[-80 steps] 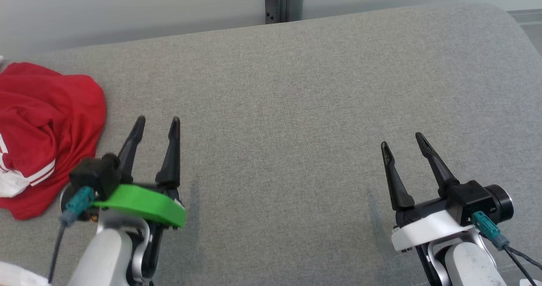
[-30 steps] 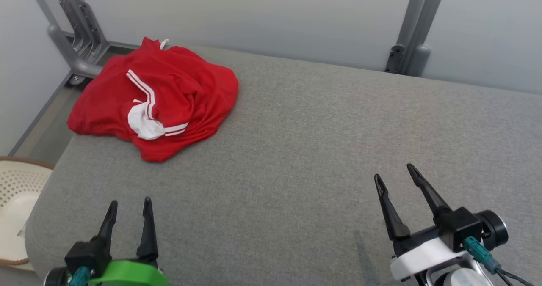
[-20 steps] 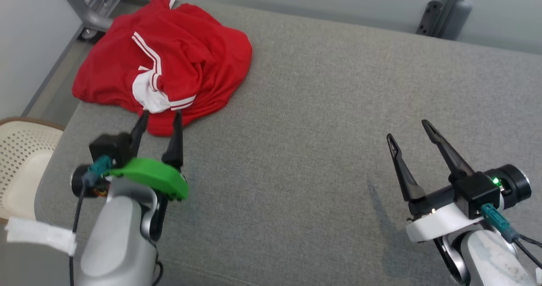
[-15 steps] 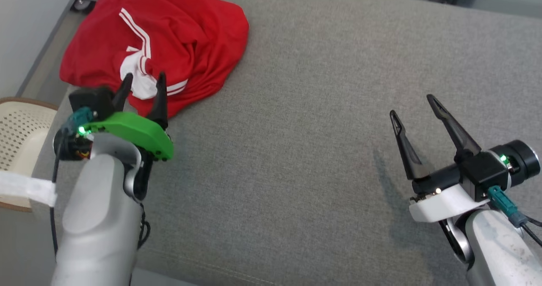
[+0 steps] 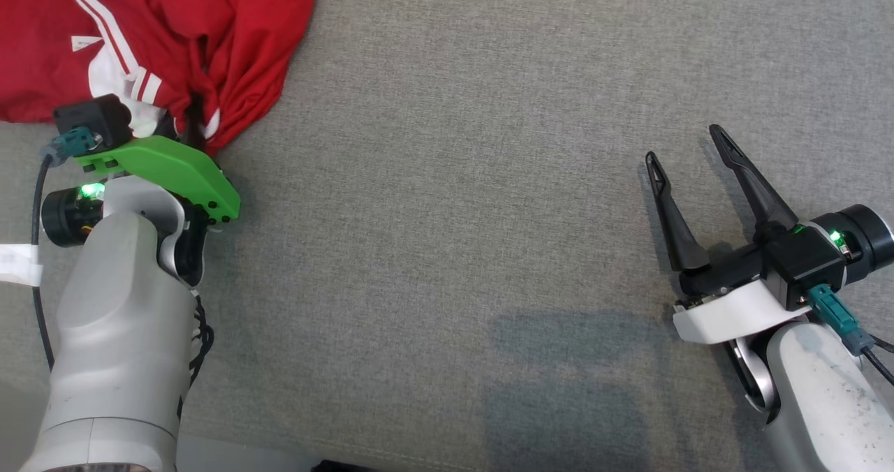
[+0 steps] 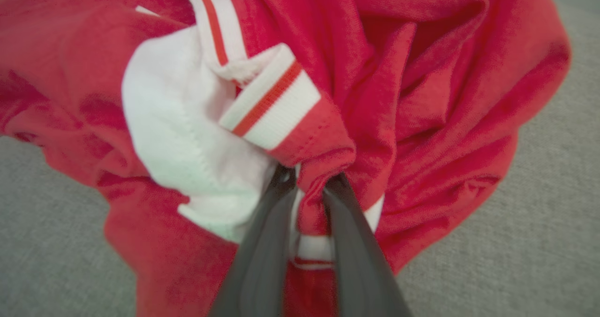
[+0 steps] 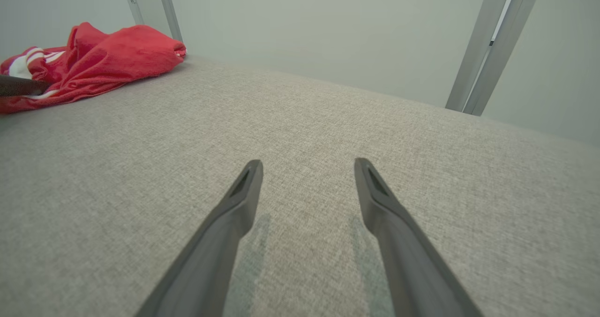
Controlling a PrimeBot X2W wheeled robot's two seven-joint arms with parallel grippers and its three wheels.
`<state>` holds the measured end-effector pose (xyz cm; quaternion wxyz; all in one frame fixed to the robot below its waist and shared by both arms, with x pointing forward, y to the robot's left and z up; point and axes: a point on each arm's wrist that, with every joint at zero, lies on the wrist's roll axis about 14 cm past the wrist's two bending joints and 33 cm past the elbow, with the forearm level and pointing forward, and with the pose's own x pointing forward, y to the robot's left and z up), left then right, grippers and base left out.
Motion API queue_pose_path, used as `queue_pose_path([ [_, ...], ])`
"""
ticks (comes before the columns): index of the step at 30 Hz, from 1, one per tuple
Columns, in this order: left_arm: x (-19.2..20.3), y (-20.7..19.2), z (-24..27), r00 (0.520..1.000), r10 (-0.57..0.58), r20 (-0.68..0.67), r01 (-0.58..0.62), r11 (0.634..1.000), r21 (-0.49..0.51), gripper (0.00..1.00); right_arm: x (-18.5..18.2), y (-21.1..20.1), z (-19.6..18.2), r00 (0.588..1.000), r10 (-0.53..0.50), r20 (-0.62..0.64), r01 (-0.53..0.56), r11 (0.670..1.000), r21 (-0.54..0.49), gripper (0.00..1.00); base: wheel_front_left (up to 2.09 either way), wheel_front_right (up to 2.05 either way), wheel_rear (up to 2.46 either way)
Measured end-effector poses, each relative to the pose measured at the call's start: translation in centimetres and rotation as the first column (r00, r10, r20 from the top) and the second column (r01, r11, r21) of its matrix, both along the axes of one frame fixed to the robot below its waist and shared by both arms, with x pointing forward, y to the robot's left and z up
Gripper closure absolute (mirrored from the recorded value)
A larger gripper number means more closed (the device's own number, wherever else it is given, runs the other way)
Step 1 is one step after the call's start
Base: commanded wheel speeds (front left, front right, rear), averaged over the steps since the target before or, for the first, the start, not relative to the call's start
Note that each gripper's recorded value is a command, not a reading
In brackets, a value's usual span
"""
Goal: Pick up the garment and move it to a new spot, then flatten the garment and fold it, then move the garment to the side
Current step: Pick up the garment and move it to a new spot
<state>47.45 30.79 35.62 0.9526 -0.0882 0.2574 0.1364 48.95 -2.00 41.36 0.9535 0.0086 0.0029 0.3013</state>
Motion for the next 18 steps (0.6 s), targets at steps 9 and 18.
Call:
queue_pose_path([
  [9, 2.7, -1.2, 4.3, 0.986, -0.101, 0.130, 0.093, 0.994, 0.064, 1.00, -0.9, -0.2, 2.1, 0.999, -0.035, 0.011, 0.034, 0.999, 0.032, 0.00, 0.00, 0.00, 0.00],
  [18, 8.5, -7.2, 17.1, 0.866, -0.348, 0.359, 0.300, 0.936, 0.182, 1.00, -2.7, -2.1, 5.5, 0.991, -0.129, 0.031, 0.126, 0.989, 0.079, 0.00, 0.00, 0.00, 0.00],
])
